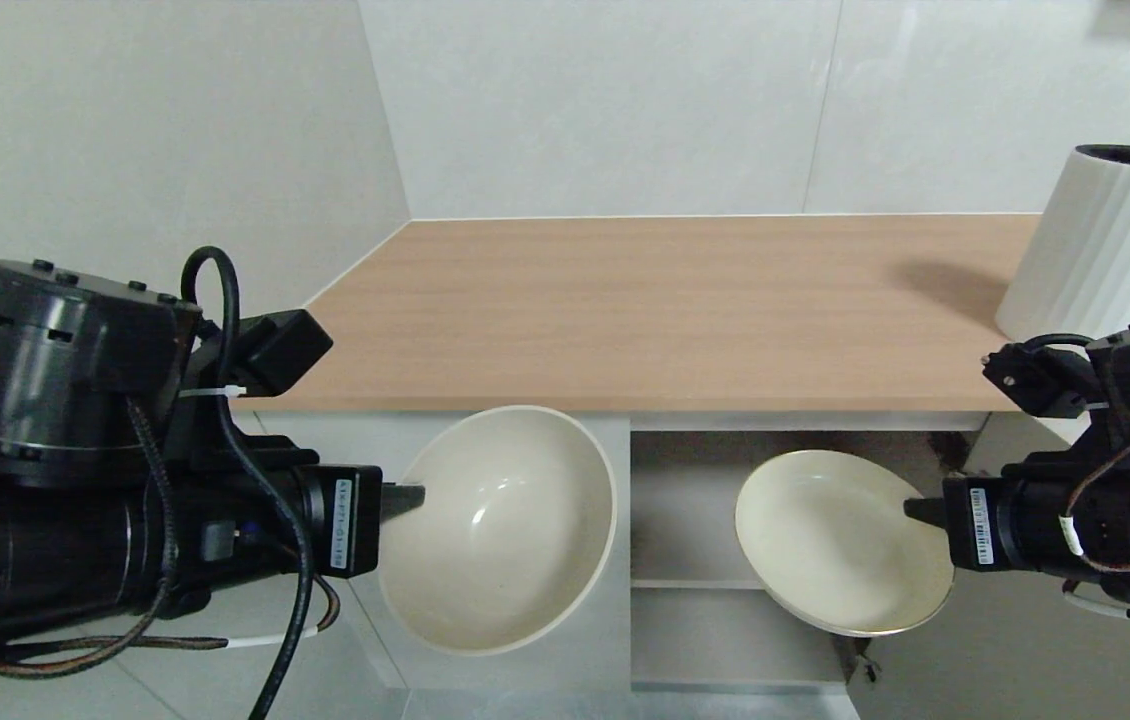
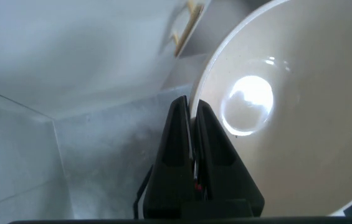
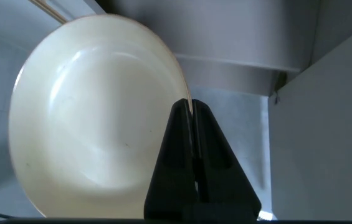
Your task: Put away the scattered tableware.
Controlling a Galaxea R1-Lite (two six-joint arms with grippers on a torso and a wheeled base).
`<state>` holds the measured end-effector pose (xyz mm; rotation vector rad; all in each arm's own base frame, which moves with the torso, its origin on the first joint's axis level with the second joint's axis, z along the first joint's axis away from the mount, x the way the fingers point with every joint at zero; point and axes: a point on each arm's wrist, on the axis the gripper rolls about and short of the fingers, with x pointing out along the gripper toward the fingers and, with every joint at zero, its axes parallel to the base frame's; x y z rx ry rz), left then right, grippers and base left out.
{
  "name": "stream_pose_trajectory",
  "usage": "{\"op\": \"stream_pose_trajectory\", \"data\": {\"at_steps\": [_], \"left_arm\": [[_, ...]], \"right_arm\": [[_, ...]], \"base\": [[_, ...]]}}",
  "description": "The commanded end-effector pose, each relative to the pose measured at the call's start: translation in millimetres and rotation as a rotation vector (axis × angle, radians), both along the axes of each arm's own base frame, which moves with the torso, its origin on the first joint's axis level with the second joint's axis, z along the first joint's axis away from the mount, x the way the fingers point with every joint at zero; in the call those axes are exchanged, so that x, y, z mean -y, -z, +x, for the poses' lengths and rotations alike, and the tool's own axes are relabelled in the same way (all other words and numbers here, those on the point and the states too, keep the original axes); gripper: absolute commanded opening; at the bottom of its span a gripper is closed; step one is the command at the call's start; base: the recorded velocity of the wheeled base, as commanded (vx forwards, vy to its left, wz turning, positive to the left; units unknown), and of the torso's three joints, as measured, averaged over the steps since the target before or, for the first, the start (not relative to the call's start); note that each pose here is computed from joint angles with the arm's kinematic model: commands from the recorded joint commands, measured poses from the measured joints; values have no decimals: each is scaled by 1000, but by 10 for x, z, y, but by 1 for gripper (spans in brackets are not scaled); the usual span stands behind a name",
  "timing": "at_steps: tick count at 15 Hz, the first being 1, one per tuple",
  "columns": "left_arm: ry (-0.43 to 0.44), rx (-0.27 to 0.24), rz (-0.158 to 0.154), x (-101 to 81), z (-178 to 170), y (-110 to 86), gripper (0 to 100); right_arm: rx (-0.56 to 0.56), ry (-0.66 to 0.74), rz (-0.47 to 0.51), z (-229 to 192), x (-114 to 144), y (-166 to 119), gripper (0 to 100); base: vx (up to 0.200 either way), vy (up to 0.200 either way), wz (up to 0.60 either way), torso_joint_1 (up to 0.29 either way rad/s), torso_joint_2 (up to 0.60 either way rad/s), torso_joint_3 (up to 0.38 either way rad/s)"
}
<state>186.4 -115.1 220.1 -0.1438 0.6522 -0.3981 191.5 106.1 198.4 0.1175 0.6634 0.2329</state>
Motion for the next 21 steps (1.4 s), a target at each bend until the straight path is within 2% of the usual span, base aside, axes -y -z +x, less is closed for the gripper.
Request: {"op": "stream_pose_trajectory", "data": {"at_steps": [1,12,21], "left_arm": [[1,-8,5,12,15,21,0],[1,-13,9,12,15,37,0],[2,-17,11,20,21,47,0]], "right_arm": [[-9,-1,-5,15,-10,20,0],[-21,16,-27,47,-23,77,0],[-41,11,-41,95,-62,144,0]], "base": [[0,0,0,-178,486,295],[0,0,0,-127,439,304],[0,0,0,-7,35,22]]}}
